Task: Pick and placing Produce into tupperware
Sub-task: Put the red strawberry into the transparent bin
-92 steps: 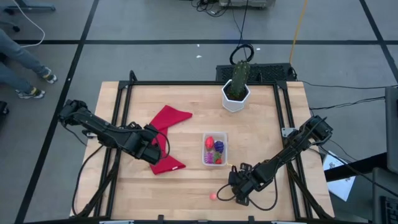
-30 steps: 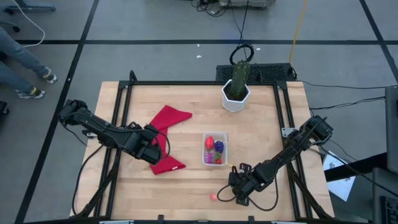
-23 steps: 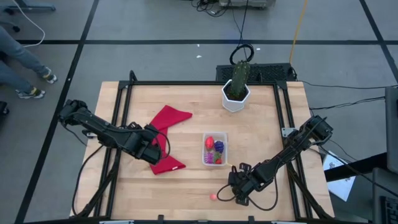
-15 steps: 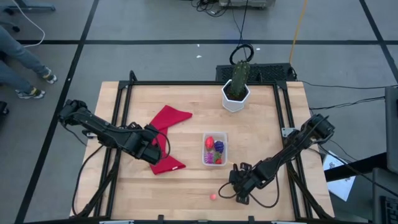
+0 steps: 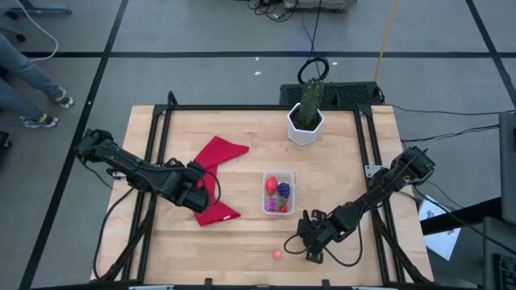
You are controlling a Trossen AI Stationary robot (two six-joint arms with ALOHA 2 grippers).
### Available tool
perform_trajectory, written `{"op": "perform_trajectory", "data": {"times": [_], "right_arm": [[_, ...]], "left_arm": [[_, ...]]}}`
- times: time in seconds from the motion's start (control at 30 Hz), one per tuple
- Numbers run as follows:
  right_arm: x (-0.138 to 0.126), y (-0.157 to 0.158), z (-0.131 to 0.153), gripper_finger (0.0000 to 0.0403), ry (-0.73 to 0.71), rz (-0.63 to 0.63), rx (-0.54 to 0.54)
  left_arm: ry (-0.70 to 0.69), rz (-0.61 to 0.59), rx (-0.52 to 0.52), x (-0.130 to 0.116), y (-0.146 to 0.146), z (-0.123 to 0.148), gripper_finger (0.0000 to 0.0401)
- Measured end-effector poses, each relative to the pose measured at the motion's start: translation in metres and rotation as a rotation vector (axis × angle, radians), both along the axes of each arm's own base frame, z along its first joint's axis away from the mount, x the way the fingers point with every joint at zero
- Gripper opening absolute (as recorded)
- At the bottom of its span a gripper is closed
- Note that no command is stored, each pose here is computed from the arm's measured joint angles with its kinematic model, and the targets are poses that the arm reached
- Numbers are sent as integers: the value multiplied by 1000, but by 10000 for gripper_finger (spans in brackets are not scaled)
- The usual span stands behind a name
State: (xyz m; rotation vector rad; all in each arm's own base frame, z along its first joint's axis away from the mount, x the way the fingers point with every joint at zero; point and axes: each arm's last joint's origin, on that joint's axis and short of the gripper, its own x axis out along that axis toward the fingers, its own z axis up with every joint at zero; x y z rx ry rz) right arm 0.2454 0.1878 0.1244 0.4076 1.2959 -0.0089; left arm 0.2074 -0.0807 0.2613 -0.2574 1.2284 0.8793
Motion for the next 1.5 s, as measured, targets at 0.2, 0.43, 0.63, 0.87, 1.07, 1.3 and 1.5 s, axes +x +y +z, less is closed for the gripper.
{"op": "perform_trajectory", "data": {"times": [0.2, 0.43, 0.63, 0.87, 1.07, 1.3, 1.5], "right_arm": [[-1, -3, 11, 138, -30, 2, 24], [-1, -5, 28, 130, -84, 14, 57], [-2, -6, 36, 130, -114, 19, 65], [-3, -7, 35, 130, -111, 33, 49], [-2, -6, 35, 130, -126, 49, 53], [0, 17, 47, 130, -342, 263, 105], [-3, 26, 50, 130, -374, 258, 152]], "left_arm": [[0, 0, 0, 0, 0, 0, 379], [-6, -1, -2, 1, 0, 0, 379], [-11, -14, -5, 2, -1, 0, 379], [-11, -14, -4, 2, -1, 0, 379], [-11, -14, -4, 2, -1, 0, 379], [-11, -14, -4, 2, -1, 0, 379], [-13, -9, -7, 2, -1, 0, 379]]}}
